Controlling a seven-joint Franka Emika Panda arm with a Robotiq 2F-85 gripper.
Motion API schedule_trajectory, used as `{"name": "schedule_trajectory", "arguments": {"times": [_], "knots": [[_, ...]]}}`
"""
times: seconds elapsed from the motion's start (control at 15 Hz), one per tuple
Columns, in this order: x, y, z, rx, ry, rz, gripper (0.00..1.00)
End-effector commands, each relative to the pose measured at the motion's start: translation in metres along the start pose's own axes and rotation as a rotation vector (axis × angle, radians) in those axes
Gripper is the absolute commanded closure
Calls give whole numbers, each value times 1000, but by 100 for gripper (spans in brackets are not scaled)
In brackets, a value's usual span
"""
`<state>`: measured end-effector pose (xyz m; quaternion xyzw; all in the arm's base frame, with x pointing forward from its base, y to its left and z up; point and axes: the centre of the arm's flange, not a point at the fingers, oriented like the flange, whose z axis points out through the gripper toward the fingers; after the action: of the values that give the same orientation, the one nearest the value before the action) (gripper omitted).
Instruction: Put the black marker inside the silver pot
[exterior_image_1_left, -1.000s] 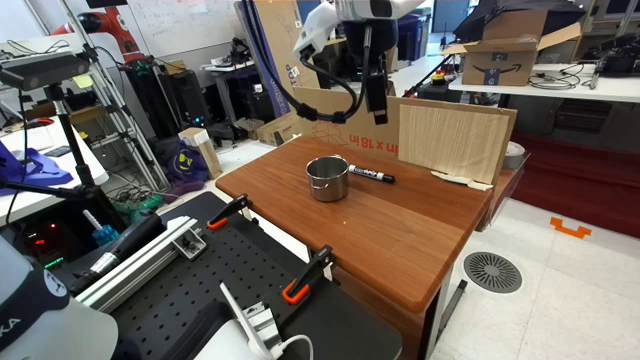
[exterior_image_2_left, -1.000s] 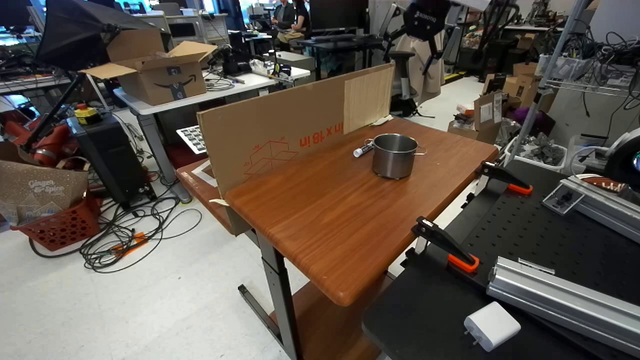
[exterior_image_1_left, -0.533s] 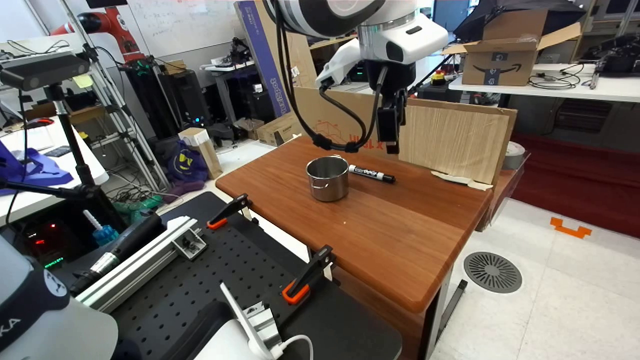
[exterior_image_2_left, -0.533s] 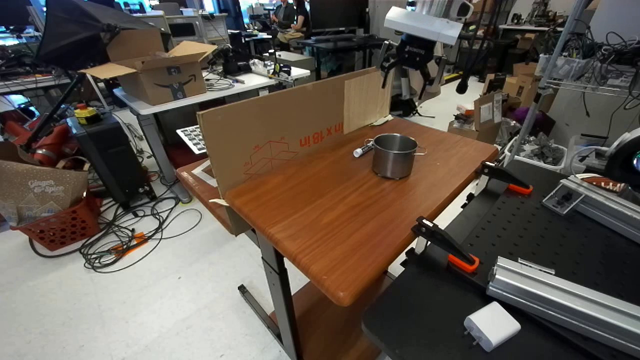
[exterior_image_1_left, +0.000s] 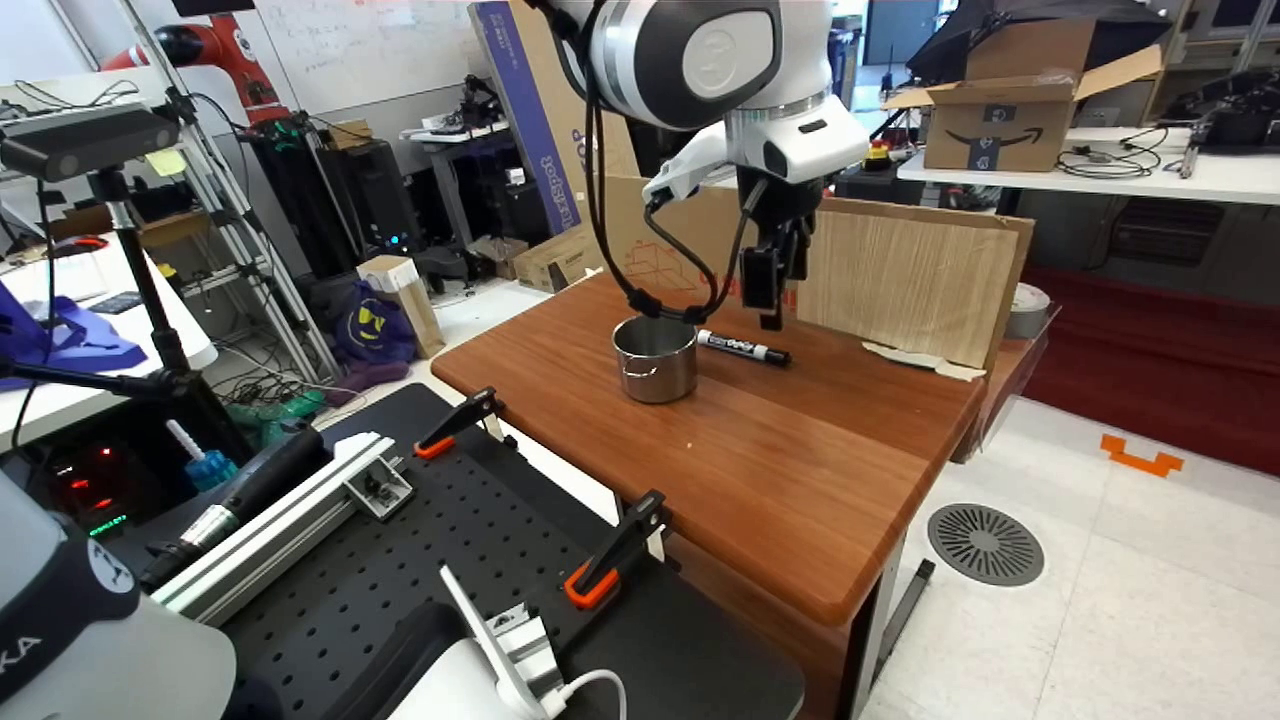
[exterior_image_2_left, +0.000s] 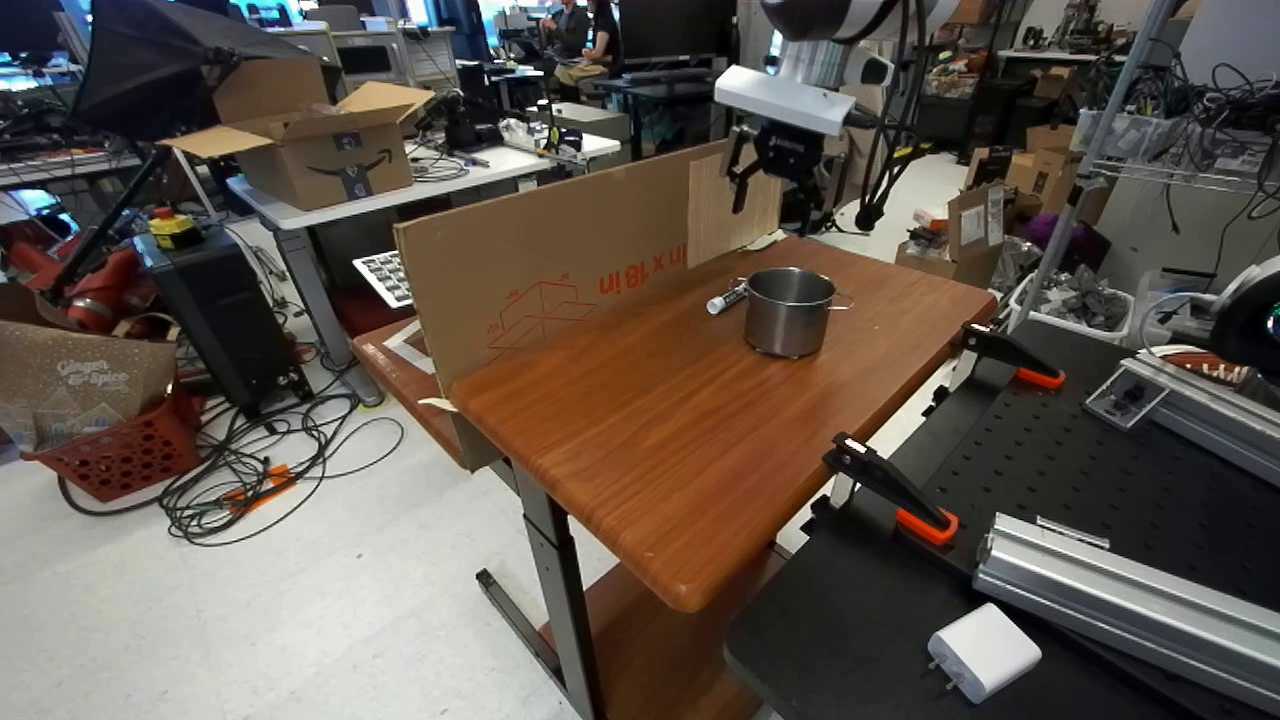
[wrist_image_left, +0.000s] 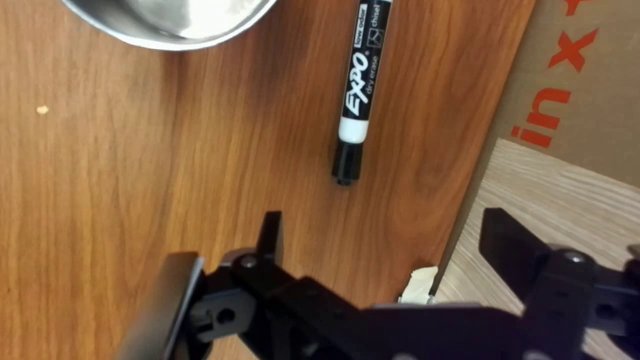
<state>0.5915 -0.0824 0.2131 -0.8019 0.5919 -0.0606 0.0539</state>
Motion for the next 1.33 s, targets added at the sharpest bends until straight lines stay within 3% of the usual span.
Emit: {"name": "schedule_trajectory", "arguments": {"times": [0.0,0.4,1.13,1.2,1.27], "knots": [[-3,-10,17,-24,-35,59,0],[-11,-10,45,-38,-80,101,0],[9,-8,71,-67,-52,123,0],[10,-8,73,-69,-49,122,25],[10,-7,76,-77,-45,113,28]]}}
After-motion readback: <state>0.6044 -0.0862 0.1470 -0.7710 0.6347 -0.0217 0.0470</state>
